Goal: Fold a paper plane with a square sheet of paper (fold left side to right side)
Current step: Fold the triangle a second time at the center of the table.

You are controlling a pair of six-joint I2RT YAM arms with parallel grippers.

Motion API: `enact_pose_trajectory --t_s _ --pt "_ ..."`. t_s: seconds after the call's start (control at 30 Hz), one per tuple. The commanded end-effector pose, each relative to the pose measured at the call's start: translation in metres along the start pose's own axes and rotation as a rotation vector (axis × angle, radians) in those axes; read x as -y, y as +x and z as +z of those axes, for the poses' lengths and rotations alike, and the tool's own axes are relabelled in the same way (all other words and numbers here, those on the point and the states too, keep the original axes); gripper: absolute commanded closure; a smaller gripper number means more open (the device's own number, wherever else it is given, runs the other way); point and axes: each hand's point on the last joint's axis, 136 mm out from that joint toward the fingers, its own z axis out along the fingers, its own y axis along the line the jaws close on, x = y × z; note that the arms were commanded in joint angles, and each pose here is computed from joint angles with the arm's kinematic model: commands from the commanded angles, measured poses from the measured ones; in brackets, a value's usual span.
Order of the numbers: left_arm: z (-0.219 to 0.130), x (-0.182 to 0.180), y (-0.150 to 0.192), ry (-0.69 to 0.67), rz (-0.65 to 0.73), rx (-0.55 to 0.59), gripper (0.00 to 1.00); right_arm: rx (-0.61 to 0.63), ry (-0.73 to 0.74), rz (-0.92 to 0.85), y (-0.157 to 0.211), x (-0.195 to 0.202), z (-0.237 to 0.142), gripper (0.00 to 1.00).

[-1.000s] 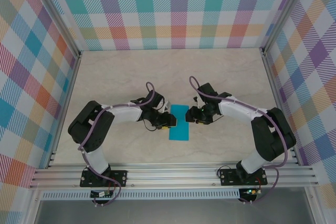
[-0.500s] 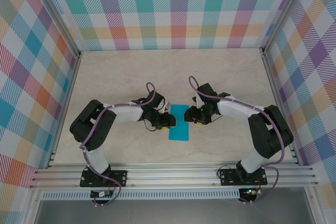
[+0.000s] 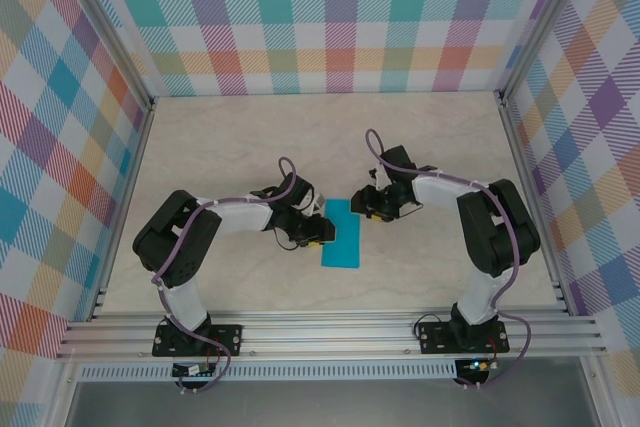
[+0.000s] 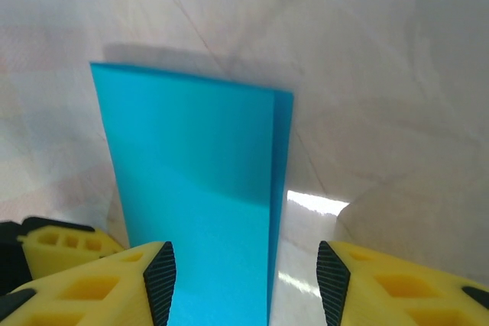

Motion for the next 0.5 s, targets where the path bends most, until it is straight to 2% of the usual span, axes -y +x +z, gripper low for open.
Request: enact_pose_trajectory --t_s 0.0,0.47 --pt "-0.003 -0.007 0.0 -0.015 -0.009 0.017 0.61 0.017 -0.036 -0.043 -0.015 -0.012 0.001 0.46" --pt "-0.002 -0.006 0.001 -0.011 -0.011 0.013 0.61 -0.001 -0.045 -0.041 -0.029 -0.015 0.013 0.48"
